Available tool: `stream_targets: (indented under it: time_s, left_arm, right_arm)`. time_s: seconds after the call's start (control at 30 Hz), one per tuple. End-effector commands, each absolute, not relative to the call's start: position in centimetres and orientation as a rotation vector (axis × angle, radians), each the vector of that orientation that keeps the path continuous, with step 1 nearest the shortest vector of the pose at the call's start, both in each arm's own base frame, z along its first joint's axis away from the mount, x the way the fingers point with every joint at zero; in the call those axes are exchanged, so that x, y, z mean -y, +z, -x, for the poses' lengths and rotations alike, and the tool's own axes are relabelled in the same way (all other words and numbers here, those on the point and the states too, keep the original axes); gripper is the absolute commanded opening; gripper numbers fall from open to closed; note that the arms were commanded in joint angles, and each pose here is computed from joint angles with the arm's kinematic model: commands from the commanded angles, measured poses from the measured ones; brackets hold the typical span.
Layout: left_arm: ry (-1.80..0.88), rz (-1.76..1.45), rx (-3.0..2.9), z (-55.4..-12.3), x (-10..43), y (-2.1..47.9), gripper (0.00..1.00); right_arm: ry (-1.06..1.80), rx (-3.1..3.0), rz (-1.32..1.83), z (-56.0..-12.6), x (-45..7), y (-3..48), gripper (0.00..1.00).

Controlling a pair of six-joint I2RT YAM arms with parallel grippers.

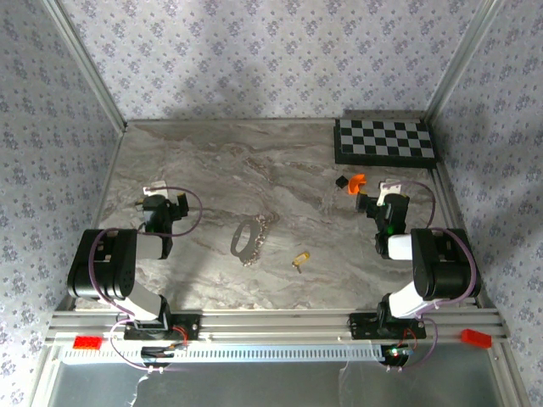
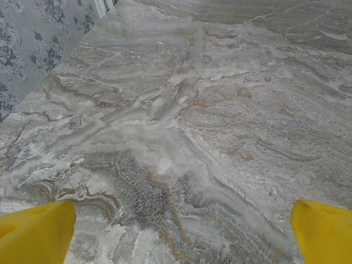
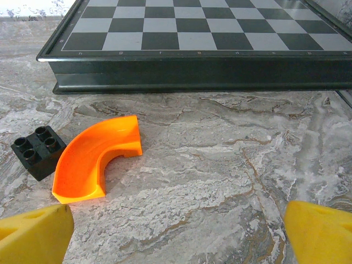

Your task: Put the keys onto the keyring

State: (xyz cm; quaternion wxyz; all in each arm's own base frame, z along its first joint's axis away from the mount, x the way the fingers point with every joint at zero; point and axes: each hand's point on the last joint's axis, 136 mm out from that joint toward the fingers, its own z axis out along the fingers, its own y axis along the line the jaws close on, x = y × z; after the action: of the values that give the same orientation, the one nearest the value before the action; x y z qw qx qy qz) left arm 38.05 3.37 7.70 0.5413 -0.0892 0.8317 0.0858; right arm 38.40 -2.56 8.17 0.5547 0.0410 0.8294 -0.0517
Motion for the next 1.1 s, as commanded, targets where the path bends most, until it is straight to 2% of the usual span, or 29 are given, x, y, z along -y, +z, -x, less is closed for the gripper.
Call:
stream_targets:
  time_s: [0.0,0.23,0.37,0.57,0.67,0.77,0.87,1.07]
  left_arm:
    - [0.212,0.229,-1.92,-39.1,-3.8,9.6,1.0]
    - [0.2,0.214,-1.91,-38.9,-3.6,10.2,1.0]
    - [0.261,0.262,-1.94,-38.5,-4.6,12.2,1.0]
    - [0.128,0.28,-2.018,-37.2,-2.8,14.7,1.0]
    - [0.076,0.417,-2.068,-35.5,-1.6,15.9,1.0]
    - [-0.076,0.431,-2.176,-34.4,1.5,16.1,1.0]
    - [-0.361,0.251,-2.222,-33.0,7.3,16.7,1.0]
    - [-0.551,-0.001,-2.286,-26.8,14.5,18.5,1.0]
  right_arm:
    - [-0.118,-1.956,-0.052,-39.2,2.1,9.0,1.0]
    - [-0.17,-1.935,-0.014,-38.6,1.4,11.0,1.0]
    - [-0.24,-1.936,-0.009,-38.0,1.0,13.4,1.0]
    - [-0.125,-1.926,-0.062,-36.8,-0.8,17.9,1.0]
    - [-0.049,-2.003,-0.111,-36.0,-1.3,19.1,1.0]
    - [0.083,-2.081,-0.04,-35.6,-3.7,19.4,1.0]
    - [0.203,-2.164,0.117,-34.5,-7.4,19.1,1.0]
    - [0.442,-2.309,0.411,-29.0,-14.4,17.2,1.0]
